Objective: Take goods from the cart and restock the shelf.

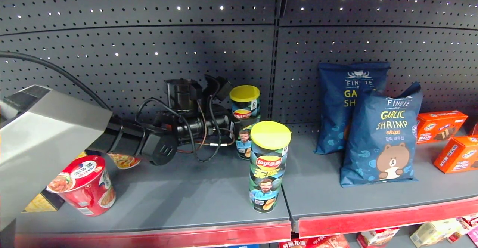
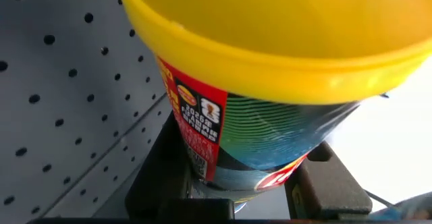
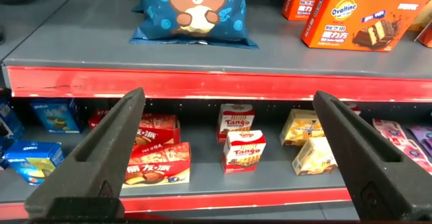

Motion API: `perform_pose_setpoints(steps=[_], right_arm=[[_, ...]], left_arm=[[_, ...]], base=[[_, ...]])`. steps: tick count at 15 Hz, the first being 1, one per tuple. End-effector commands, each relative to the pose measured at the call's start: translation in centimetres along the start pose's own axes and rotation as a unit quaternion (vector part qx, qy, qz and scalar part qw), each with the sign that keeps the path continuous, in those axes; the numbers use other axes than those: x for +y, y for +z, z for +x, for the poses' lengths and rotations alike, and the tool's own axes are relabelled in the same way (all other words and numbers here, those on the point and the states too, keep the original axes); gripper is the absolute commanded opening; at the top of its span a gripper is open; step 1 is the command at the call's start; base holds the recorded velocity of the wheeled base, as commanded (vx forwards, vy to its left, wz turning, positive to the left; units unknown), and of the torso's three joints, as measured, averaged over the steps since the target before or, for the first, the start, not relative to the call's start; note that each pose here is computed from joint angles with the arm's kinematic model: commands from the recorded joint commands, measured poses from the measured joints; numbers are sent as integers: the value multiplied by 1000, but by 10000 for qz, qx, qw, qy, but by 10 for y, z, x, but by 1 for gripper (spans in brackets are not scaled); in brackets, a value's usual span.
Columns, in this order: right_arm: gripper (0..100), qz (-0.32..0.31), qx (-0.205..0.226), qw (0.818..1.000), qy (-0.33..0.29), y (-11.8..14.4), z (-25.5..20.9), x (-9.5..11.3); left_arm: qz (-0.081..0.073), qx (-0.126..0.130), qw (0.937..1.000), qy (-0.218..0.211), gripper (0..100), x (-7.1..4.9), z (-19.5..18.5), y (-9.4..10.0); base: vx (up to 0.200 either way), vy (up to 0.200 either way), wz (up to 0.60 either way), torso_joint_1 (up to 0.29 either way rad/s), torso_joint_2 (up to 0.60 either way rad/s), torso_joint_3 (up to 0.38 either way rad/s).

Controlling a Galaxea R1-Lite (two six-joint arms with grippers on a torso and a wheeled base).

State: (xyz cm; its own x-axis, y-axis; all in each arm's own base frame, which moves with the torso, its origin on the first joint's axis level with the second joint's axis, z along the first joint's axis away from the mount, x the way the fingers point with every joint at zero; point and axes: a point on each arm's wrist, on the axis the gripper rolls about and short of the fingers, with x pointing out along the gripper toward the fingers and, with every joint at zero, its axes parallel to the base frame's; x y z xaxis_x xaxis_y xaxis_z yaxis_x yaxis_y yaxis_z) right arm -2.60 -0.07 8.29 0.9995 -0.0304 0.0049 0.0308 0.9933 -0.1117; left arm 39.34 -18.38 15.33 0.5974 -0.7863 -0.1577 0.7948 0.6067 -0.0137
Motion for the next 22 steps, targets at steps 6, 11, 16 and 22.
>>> perform_pose_setpoints(steps=[6, 11, 16, 22], right_arm=[[100, 0, 17, 10000, 1, 0, 0, 0], [100, 0, 17, 10000, 1, 0, 0, 0], [100, 31, 9, 10000, 0, 0, 0, 0], [100, 46, 24, 10000, 1, 0, 0, 0]], left_arm=[[-7, 44, 10000, 28, 0, -1, 13, -7], [-23, 102, 9999, 47, 100, -4, 11, -9], [-60, 162, 9998, 118, 100, -24, -41, 5], [119, 62, 9981, 609, 100, -49, -146, 15]], base=[[0, 0, 0, 0, 0, 0], [0, 0, 0, 0, 0, 0], [0, 0, 0, 0, 0, 0], [0, 0, 0, 0, 0, 0]])
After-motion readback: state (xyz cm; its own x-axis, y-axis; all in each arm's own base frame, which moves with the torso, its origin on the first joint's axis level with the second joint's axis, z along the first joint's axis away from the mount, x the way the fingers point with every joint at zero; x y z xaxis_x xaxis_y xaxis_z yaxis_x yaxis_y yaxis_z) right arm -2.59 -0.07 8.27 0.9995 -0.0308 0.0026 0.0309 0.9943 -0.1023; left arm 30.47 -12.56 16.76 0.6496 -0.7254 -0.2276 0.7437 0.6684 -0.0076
